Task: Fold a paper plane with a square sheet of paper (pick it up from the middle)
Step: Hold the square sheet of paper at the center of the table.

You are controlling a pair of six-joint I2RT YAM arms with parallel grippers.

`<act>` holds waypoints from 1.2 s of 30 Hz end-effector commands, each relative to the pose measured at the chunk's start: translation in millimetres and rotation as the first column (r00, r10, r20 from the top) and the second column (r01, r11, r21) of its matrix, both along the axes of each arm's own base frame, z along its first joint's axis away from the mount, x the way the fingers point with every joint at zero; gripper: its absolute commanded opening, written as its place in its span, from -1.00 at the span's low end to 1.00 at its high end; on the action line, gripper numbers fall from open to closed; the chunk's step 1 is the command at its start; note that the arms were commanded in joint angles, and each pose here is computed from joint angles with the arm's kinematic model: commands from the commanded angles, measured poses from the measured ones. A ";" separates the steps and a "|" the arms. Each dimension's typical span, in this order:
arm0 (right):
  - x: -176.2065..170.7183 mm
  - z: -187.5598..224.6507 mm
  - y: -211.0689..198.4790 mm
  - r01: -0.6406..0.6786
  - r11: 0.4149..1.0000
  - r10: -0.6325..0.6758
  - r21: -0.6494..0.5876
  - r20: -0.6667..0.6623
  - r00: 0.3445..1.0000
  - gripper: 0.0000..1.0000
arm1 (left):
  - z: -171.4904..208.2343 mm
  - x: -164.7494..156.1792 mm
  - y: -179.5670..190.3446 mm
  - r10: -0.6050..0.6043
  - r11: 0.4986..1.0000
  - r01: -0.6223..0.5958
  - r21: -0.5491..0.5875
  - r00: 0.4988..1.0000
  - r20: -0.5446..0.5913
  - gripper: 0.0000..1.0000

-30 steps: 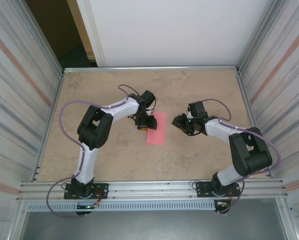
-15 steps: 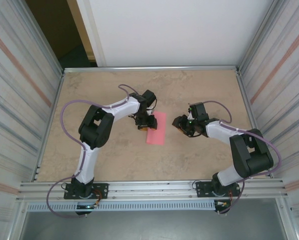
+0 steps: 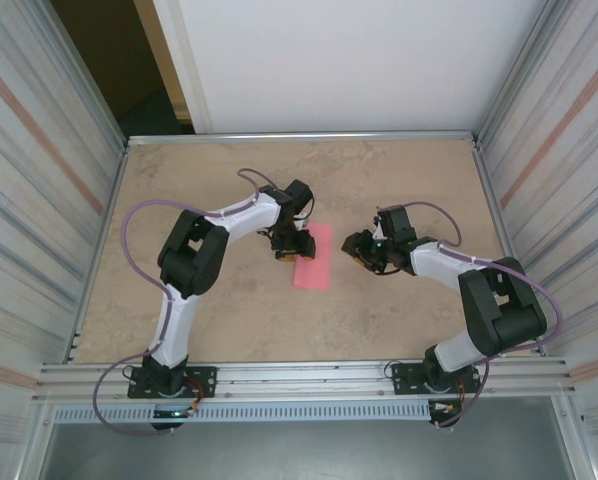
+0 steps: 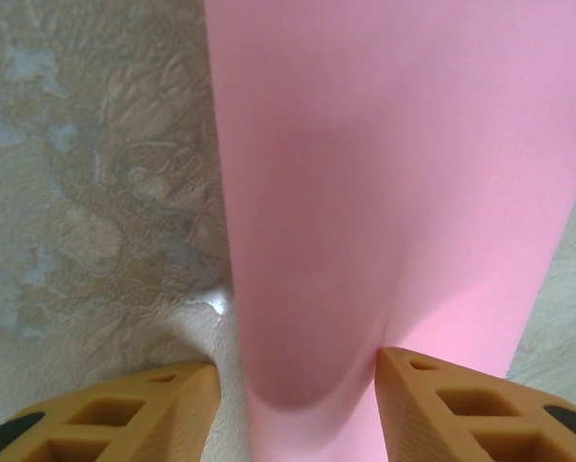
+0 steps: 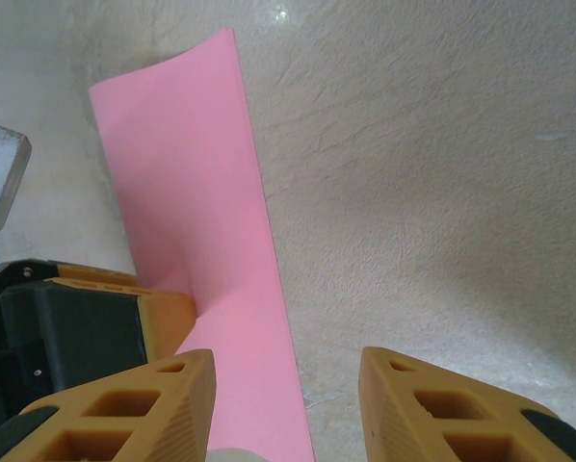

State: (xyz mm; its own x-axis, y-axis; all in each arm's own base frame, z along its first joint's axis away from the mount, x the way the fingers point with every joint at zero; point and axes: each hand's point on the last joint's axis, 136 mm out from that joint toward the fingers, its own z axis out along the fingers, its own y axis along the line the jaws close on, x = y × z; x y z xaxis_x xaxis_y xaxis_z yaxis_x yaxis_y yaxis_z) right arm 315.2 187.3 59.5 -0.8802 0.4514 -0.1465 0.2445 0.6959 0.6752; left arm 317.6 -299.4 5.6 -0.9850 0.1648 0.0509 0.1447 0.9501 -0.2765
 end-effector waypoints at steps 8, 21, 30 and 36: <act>-1.8 -5.2 8.3 -0.009 1.000 0.010 0.024 -0.028 1.000 -0.15 | -106.9 -59.9 27.9 -0.055 0.980 0.094 0.176 0.975 -0.213 0.01; 0.8 -0.8 30.5 -0.072 0.995 0.073 0.069 -0.005 0.997 -0.22 | -114.1 -63.5 31.0 -0.065 0.977 0.110 0.185 0.970 -0.234 0.04; 6.7 0.9 45.4 -0.104 0.989 0.105 0.108 -0.002 0.994 -0.37 | -116.9 -63.4 32.2 -0.071 0.974 0.118 0.192 0.969 -0.235 0.04; 11.2 -4.4 62.4 -0.142 0.982 0.146 0.128 -0.020 0.989 -0.58 | -117.7 -63.6 30.9 -0.067 0.975 0.114 0.190 0.969 -0.238 0.04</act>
